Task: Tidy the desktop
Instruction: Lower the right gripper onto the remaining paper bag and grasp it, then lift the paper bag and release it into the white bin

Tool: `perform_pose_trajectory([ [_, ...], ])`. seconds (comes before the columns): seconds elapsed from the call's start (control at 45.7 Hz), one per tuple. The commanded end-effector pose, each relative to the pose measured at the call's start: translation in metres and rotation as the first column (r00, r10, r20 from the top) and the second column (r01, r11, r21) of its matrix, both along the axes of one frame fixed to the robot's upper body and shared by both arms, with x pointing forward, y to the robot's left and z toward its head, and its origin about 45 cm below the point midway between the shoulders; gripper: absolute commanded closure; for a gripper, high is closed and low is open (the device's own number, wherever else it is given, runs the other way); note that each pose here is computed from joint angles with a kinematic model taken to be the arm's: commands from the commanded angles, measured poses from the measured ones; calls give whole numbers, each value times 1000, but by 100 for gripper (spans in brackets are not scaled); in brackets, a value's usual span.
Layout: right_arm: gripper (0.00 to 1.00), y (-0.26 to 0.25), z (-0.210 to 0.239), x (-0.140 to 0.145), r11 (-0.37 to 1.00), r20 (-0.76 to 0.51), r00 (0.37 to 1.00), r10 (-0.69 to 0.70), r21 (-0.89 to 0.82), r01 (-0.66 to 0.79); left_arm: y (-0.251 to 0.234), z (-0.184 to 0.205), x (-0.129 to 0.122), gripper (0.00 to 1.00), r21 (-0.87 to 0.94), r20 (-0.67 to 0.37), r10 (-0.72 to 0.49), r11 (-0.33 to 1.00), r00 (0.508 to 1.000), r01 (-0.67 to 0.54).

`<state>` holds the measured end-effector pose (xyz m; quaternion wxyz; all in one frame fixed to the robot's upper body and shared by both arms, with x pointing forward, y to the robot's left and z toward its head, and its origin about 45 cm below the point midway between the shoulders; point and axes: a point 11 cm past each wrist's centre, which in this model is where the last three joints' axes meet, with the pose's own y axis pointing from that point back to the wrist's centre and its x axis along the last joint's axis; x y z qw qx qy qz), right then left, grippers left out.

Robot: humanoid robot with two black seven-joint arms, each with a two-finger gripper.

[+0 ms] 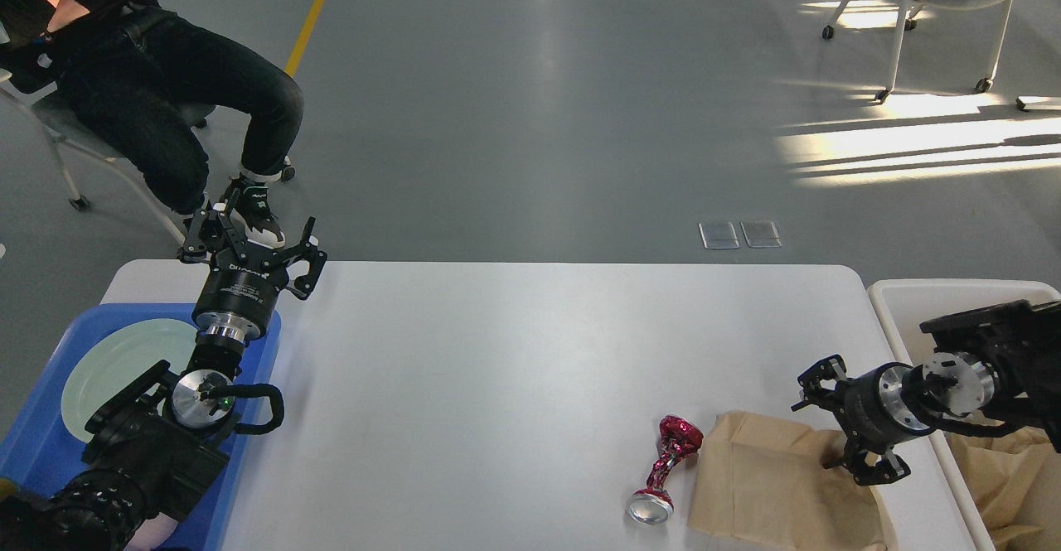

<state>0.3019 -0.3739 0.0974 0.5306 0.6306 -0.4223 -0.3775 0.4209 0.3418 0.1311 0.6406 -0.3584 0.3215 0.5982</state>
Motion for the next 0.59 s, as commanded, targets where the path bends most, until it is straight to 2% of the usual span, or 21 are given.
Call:
perform_pose_trajectory([
  [0.0, 100, 2, 3, 4, 1000, 12, 1000, 3, -1, -3, 0, 0, 0, 4, 0, 0, -1, 1000, 1000, 1],
  [0.241, 100, 1, 24, 28, 999, 87, 996, -1, -37, 4, 0, 0, 0, 4, 0, -1, 0, 1000, 1000, 0],
  [0.569, 100, 11, 101, 79, 998, 240, 969, 55, -49, -45, 0, 0, 0, 4, 0, -1, -1, 1000, 1000, 1],
])
